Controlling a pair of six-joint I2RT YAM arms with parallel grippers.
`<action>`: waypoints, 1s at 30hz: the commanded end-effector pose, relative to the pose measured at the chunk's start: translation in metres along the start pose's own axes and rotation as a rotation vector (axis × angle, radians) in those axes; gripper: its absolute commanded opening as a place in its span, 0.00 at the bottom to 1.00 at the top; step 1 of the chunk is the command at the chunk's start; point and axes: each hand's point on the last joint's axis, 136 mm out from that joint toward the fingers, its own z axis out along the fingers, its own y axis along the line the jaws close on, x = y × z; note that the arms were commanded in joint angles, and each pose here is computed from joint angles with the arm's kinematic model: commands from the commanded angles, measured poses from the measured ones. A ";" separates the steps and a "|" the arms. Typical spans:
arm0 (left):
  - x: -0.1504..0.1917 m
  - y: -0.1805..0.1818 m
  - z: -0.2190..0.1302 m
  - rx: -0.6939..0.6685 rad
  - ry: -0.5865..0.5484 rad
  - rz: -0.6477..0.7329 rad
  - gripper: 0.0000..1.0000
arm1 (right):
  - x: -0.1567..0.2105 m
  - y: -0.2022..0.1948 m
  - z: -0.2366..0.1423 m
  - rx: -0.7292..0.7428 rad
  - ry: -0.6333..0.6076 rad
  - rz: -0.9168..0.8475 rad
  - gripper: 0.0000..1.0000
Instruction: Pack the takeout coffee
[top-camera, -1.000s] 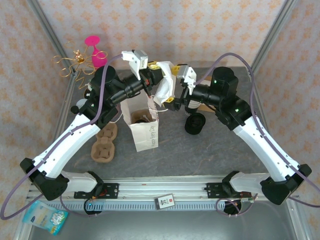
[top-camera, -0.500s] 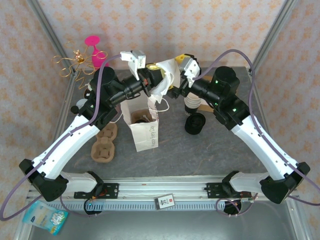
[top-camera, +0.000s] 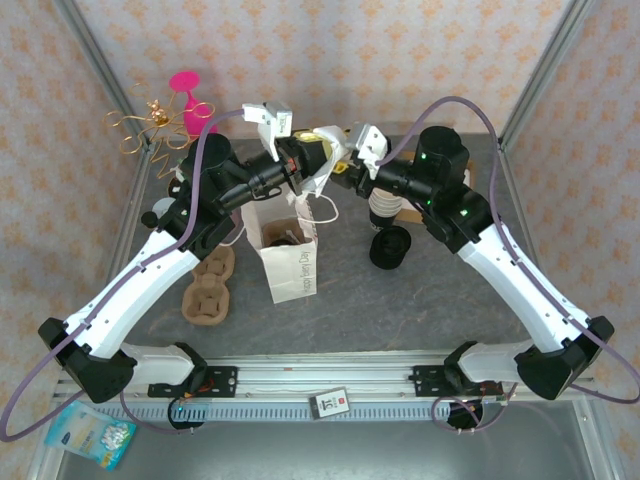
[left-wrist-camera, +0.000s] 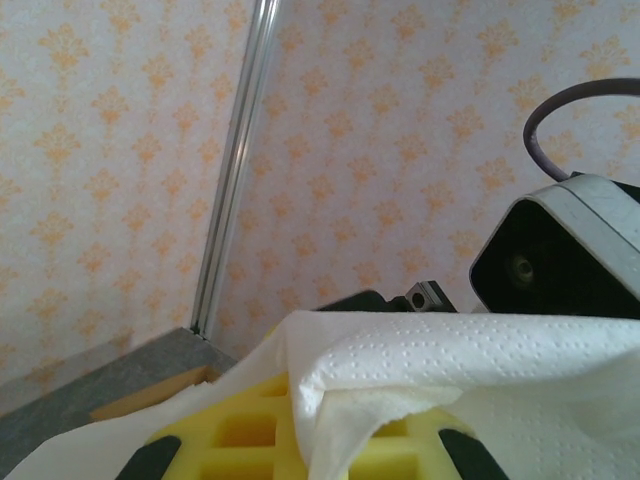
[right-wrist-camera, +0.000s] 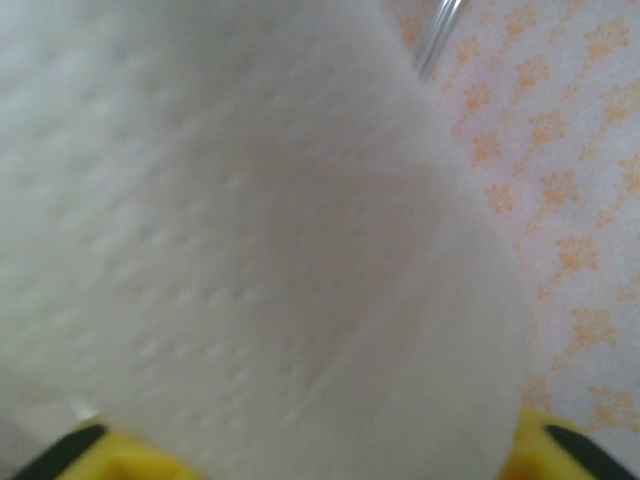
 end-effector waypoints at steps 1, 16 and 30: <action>-0.018 -0.009 -0.004 0.029 -0.059 0.012 0.00 | -0.015 -0.001 -0.003 -0.005 -0.032 -0.003 0.23; -0.042 0.038 -0.068 -0.382 -0.121 0.053 0.71 | 0.021 -0.034 -0.016 0.258 0.091 0.418 0.00; 0.069 0.134 -0.180 -1.042 0.176 -0.203 0.79 | 0.040 -0.022 0.031 0.535 0.164 1.155 0.00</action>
